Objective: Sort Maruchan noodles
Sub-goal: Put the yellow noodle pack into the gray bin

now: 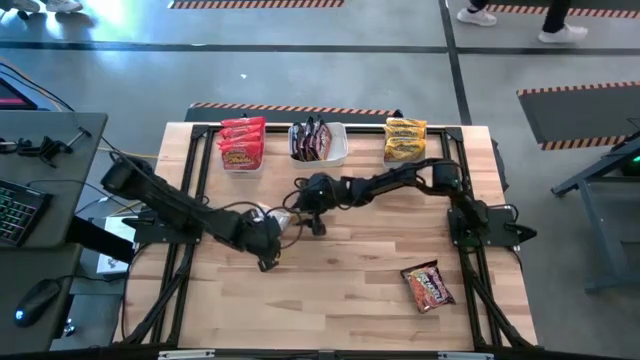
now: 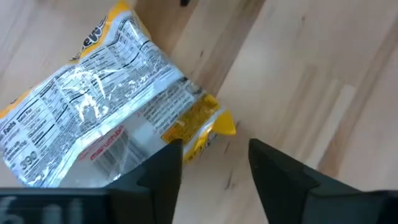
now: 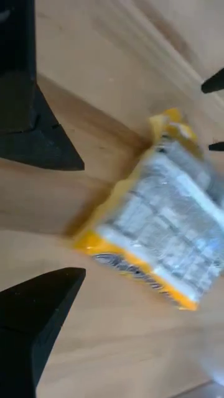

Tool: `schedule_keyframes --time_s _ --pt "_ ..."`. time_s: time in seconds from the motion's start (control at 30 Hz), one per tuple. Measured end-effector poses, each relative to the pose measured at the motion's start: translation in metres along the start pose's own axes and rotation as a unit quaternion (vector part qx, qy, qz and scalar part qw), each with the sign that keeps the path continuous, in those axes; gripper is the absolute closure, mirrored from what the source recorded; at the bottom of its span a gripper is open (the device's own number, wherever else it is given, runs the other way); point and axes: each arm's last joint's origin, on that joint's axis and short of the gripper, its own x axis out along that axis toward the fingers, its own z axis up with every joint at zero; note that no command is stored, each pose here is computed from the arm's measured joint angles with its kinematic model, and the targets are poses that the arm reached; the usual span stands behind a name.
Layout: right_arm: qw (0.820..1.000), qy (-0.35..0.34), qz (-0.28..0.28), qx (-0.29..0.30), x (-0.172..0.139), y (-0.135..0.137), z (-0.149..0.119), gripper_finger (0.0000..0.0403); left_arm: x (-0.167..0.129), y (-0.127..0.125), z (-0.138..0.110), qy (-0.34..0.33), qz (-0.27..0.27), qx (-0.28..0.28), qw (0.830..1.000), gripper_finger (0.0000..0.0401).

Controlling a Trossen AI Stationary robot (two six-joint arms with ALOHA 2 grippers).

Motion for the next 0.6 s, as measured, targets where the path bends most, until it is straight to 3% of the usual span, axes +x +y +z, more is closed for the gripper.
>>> schedule_keyframes --time_s 0.13,0.33,0.5,0.6 --pt "1.0 0.011 -0.008 0.006 -0.019 -0.001 -0.011 0.0155 0.011 -0.003 0.0 -0.015 0.028 -0.016 0.999 0.0204" --pt "0.998 -0.024 -0.056 0.03 -0.052 0.004 -0.026 0.0155 0.024 -0.009 0.005 -0.049 0.046 -0.028 0.997 0.0204" --pt "0.994 -0.053 -0.085 0.046 -0.071 0.011 -0.032 0.0155 0.037 -0.003 0.009 -0.04 0.066 -0.047 0.996 0.0237" --pt "0.993 -0.055 -0.089 0.051 -0.075 0.013 -0.035 0.0155 0.039 -0.001 0.008 -0.031 0.071 -0.031 0.997 0.0277"
